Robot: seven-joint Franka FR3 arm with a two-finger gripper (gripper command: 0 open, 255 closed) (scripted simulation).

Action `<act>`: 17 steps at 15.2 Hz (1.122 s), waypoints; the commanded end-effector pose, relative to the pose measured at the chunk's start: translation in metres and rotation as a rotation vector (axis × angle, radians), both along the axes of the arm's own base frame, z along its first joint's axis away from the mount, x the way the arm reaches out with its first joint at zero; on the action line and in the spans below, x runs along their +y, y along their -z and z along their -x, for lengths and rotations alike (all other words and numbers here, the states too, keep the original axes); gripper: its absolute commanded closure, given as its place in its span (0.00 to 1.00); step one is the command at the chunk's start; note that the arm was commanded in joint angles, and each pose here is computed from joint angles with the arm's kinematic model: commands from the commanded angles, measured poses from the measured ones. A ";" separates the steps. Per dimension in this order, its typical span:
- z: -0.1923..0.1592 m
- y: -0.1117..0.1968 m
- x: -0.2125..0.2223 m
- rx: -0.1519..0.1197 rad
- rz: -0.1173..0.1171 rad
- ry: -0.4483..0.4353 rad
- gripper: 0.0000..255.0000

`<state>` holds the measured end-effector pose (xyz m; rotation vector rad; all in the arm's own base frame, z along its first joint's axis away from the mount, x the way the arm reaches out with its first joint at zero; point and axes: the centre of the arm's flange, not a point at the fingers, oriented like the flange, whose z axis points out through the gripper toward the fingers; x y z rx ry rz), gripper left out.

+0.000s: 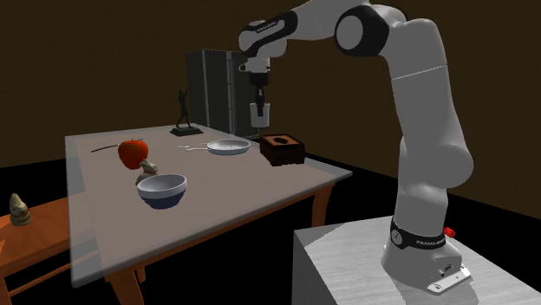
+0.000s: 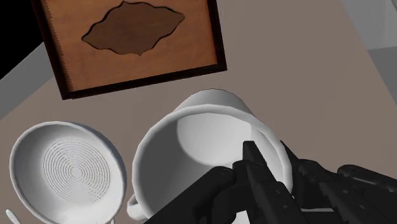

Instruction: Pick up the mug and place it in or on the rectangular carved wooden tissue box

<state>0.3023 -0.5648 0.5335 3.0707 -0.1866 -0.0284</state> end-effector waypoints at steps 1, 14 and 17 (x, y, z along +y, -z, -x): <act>0.018 0.000 -0.018 -0.001 0.001 -0.002 1.00; 0.125 0.002 -0.120 -0.001 0.001 -0.002 1.00; 0.125 0.018 -0.120 -0.001 0.001 -0.002 1.00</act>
